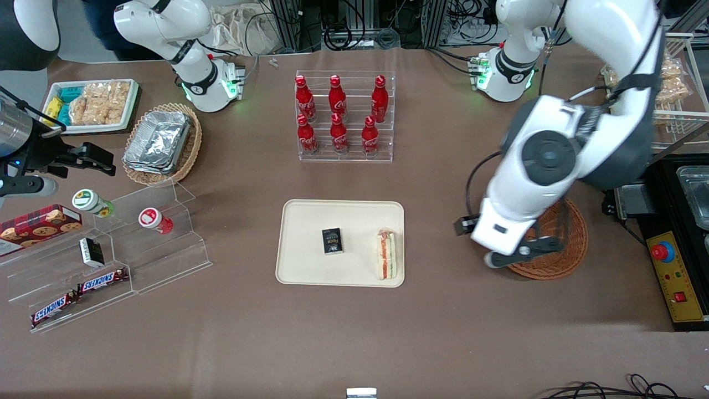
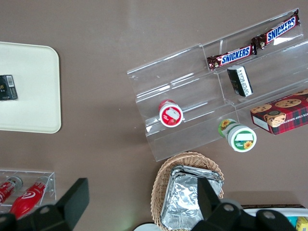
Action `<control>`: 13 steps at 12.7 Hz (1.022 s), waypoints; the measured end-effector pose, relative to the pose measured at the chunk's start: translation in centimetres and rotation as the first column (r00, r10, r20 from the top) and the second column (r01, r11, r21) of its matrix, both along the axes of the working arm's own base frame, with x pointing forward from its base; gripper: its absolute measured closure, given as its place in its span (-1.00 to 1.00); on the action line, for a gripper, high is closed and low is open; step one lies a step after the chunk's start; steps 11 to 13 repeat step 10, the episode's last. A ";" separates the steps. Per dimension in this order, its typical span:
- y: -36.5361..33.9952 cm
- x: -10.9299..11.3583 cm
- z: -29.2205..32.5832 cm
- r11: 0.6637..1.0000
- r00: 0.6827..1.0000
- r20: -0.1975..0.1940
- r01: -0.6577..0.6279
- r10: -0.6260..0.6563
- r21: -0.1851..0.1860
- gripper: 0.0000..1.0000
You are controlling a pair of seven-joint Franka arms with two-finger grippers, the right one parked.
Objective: Place sandwich from basket to tray
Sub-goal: 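Open the left gripper and raise it back toward the basket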
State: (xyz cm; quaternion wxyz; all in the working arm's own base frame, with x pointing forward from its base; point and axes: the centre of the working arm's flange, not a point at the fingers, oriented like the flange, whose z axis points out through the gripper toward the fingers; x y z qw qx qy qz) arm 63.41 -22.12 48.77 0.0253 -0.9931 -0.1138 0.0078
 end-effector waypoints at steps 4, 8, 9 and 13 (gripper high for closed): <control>8.4 -2.4 2.2 0.991 0.991 -0.040 0.127 -0.129 -0.046 -1.00; 14.5 -5.4 3.8 0.972 0.972 -0.048 0.227 -0.230 -0.063 -1.00; 14.9 -5.5 4.1 0.969 0.970 -0.043 0.237 -0.240 -0.063 -1.00; 14.9 -5.4 4.3 0.964 0.964 -0.040 0.260 -0.263 -0.060 -1.00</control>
